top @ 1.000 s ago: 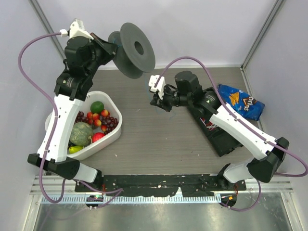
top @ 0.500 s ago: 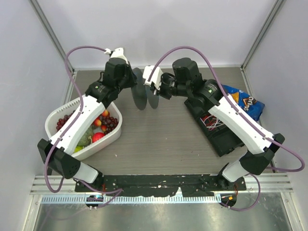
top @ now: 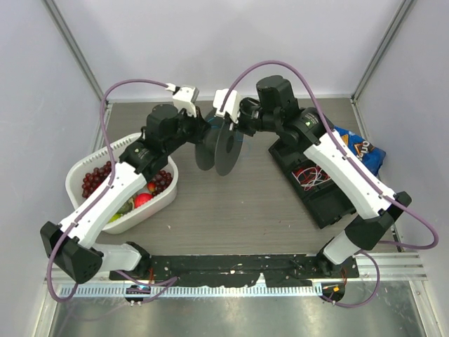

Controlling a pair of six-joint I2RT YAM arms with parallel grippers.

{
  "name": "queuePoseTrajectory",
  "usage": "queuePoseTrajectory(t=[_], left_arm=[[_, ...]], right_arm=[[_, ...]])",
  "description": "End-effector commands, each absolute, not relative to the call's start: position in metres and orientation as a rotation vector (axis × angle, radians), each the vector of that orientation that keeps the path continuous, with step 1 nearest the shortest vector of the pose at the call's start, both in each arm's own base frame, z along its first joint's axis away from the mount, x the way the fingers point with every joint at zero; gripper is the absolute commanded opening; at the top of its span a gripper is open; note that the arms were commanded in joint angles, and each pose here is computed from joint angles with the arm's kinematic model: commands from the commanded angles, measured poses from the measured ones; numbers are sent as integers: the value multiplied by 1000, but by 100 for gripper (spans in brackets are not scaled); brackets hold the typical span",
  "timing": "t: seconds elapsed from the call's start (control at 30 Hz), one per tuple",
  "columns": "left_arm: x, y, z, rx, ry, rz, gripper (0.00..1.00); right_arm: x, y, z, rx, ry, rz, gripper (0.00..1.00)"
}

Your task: Wrap the cables

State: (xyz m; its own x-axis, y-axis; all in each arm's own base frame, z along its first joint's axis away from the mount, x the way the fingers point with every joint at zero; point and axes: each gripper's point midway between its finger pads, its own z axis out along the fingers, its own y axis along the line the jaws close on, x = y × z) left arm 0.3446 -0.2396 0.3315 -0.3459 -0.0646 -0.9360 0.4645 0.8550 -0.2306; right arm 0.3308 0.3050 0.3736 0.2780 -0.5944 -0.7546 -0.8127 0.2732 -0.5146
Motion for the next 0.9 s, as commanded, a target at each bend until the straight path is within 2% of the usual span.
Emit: queuePoseTrajectory(t=[0.0,0.17,0.27,0.53,0.57,0.7,0.87], left_arm=[[305,-262,354,600,1684,-706,0],[280,-264,345,775,1655,-735,0],[273,-261,344,829,1653,-719,0],[252,-257,348,910,1695,-761,0],[250,-258,351,901,1704,-784,0],[258,-258,379,772,1758,-898,0],[270,-256,421,657,1804,-1026,0]], right_arm=[[359,280,430,-1295,1273,113,1],[363,267,434,-1312,1230,37,1],[364,257,429,-1320,1225,-24,16],[393,208,419,-1243,1308,-159,35],[395,205,416,-1239,1321,-165,40],[400,184,418,-1103,1416,-57,61],[395,161,402,-977,1562,152,73]])
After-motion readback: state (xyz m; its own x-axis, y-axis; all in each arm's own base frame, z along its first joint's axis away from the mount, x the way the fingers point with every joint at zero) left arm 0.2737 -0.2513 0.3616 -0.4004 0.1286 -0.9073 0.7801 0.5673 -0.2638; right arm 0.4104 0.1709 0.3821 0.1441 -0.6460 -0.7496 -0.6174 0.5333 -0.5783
